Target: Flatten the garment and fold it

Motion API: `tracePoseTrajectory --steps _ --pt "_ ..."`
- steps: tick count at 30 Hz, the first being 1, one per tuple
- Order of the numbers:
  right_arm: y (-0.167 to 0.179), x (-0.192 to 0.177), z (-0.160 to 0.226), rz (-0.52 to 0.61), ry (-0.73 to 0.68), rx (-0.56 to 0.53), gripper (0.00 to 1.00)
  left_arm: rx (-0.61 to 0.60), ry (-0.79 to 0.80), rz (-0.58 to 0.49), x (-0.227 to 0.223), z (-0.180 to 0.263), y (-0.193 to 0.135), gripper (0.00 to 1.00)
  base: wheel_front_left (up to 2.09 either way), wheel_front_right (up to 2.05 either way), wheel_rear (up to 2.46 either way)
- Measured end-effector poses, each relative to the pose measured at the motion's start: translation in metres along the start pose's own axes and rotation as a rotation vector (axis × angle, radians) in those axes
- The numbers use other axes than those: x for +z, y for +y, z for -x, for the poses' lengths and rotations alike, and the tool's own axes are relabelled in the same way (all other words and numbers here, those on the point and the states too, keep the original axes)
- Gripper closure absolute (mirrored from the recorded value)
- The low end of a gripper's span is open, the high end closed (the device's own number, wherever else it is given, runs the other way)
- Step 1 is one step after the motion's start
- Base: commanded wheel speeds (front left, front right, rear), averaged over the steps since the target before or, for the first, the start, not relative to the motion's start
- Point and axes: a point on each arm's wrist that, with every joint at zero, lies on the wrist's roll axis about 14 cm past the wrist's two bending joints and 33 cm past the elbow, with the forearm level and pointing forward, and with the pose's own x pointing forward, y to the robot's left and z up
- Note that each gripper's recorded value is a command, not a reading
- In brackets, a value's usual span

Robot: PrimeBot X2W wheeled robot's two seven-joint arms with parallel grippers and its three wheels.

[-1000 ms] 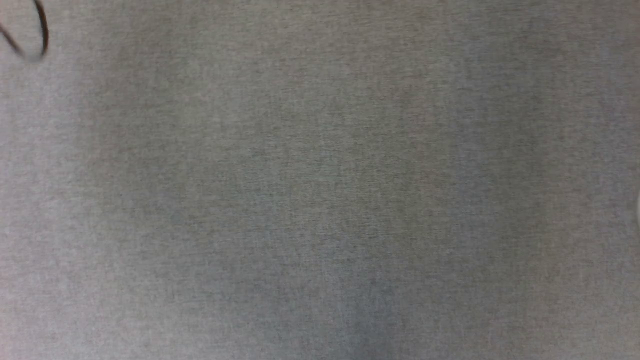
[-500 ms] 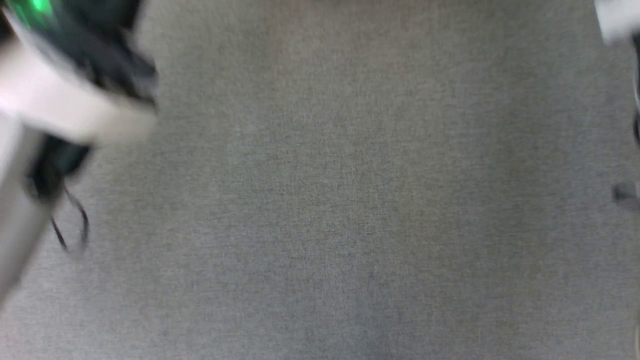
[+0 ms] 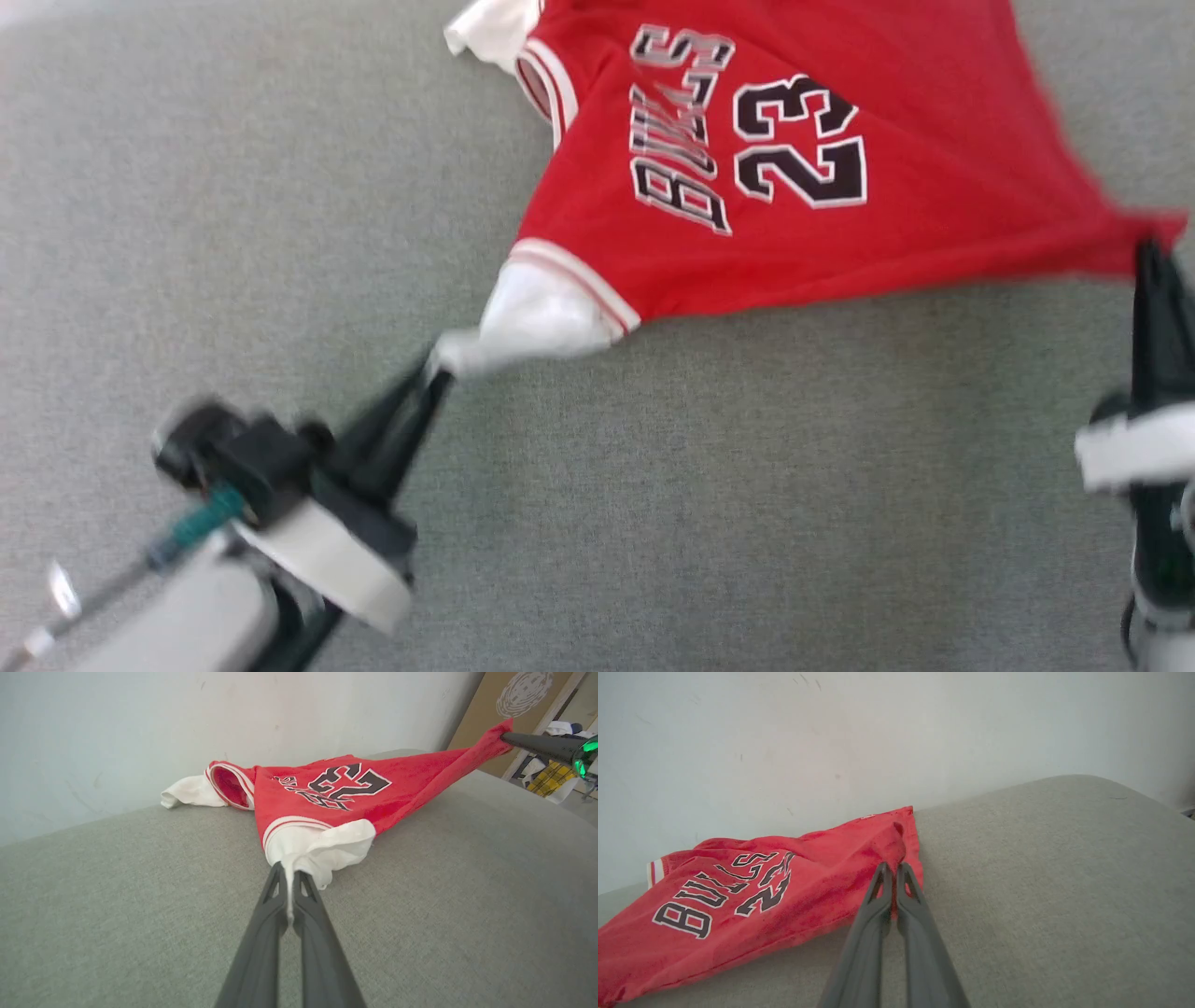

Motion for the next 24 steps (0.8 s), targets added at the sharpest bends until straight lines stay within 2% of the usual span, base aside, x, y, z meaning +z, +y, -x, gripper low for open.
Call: tracePoseTrajectory --steps 8,18,24 --pt "-0.010 -0.037 0.064 -0.020 0.175 -0.039 1.00 0.010 0.154 0.056 -0.045 0.043 -0.032 1.00 0.00 0.00 0.00" --pt "-0.011 -0.069 0.124 -0.049 0.409 -0.028 1.00 0.021 0.260 0.115 -0.062 0.083 -0.053 1.00 0.00 0.00 0.00" --pt "-0.021 -0.081 0.158 -0.018 0.550 -0.022 1.00 0.024 0.315 0.162 -0.066 0.104 -0.069 1.00 0.00 0.00 0.00"
